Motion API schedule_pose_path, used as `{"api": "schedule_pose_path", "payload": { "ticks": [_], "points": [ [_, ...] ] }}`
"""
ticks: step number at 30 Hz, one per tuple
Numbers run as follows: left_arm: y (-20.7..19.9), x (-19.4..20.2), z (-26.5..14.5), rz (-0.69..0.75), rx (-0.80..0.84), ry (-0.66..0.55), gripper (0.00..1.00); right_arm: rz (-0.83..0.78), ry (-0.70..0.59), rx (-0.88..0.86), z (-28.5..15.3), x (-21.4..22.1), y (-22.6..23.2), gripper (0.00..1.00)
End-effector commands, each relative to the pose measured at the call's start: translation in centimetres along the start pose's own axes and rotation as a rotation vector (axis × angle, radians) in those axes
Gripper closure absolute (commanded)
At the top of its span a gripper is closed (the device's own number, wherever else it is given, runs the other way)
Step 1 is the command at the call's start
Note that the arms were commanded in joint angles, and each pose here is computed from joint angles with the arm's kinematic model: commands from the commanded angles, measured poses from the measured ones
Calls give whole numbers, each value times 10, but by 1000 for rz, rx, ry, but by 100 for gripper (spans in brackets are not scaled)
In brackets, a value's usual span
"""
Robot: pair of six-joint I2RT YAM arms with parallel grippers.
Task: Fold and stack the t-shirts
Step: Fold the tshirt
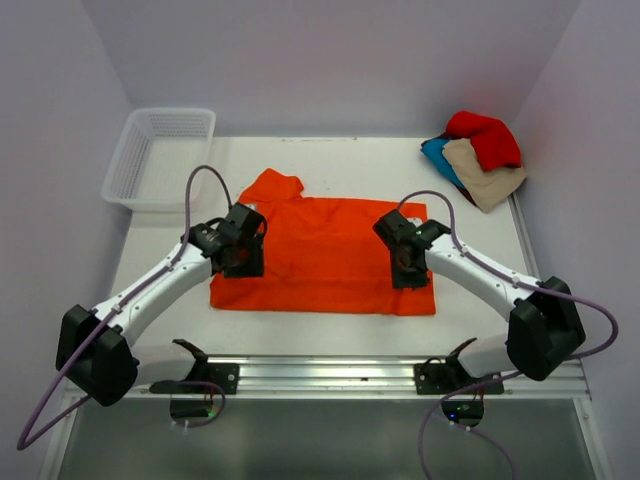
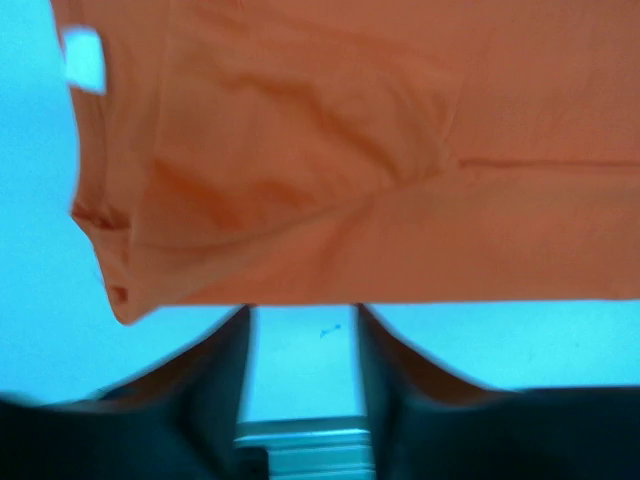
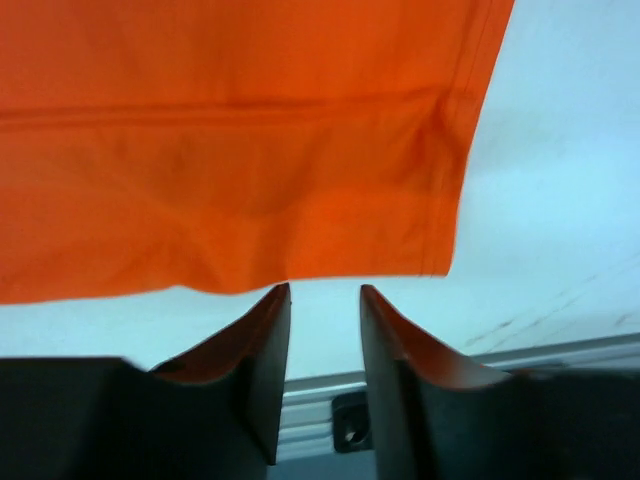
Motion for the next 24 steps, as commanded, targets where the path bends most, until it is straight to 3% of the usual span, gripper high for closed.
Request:
{"api": "schedule_pose_path", "payload": {
  "ticks": [1, 2, 3, 6, 10, 13, 24],
  "points": [
    [-10, -51, -2, -3, -42, -230, 40, 8, -173, 79, -7, -45, 4, 59],
    [-19, -70, -1, -17, 2, -284, 32, 18, -207, 93, -9, -55, 5, 51],
    [-22, -80, 3, -20, 13, -285, 27, 25, -248, 87, -15, -69, 8, 38],
    [-25, -130, 28, -83, 31, -285, 21, 65, -333, 86, -22, -100, 8, 26],
    [-29, -181, 75, -67, -17, -282, 21, 105, -388, 43, -29, -126, 5, 25],
    [-41, -223, 89, -33, -7, -381, 21, 120, -415, 8, -32, -133, 3, 25],
    [-27, -302, 140, -33, 173, -487, 23, 119, -415, -41, -32, -95, -10, 26]
  ]
}}
Point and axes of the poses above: each gripper's point midway between its finger pads, its own z axis out along the fingers, its own y axis along the line the jaws close on, x = y × z, the point moved 9 cm from there along -z, back along the fingers, and after that the axes turned 4 degrees about -z, right-handed, at the moved point
